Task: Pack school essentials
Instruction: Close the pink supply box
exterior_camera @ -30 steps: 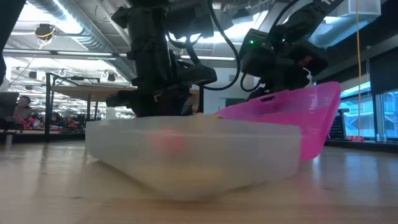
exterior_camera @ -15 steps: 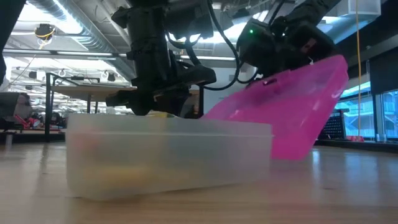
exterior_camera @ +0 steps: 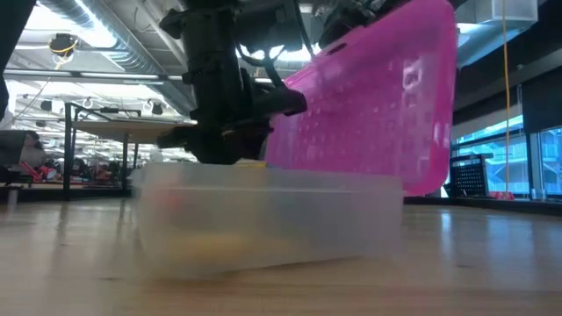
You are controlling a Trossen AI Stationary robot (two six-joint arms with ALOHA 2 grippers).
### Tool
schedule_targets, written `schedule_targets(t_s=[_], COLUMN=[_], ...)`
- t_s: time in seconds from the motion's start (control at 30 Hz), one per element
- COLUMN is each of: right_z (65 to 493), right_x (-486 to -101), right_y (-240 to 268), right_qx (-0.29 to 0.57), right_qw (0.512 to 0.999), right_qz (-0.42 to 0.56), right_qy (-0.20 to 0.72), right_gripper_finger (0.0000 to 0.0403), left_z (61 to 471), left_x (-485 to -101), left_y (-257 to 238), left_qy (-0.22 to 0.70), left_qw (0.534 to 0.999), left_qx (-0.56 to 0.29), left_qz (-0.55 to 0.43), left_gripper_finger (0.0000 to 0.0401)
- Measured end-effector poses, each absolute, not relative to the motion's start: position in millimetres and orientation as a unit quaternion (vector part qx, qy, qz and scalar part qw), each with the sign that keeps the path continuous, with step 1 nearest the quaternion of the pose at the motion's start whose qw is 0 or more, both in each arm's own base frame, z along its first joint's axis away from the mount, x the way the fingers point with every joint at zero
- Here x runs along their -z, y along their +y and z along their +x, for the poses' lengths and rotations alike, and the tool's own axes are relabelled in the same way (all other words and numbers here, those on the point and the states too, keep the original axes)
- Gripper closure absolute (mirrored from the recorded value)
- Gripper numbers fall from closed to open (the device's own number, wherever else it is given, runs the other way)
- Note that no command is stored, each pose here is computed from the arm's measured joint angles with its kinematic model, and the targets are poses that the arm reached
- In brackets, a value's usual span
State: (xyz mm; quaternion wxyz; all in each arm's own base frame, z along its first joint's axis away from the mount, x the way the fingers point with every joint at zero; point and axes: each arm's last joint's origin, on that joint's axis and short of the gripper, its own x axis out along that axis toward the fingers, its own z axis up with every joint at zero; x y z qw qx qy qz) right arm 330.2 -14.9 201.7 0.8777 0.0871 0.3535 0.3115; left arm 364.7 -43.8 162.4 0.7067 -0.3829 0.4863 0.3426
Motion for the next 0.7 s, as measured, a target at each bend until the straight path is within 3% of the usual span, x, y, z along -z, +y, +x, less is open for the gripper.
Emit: schedule_targets(t_s=[0.7], right_z=[335.2], right_x=[-204.7], right_y=[-3.9], right_qx=[-0.298], right_qw=[0.888], right_qz=[0.080], right_qy=[0.340], right_gripper_finger=[0.0194], left_z=[335.2], left_x=[-209.6], left_y=[-46.2], left_qy=[0.552], left_qw=[0.722], left_qx=[-0.252], left_qz=[-0.332], left_gripper_finger=[0.0305])
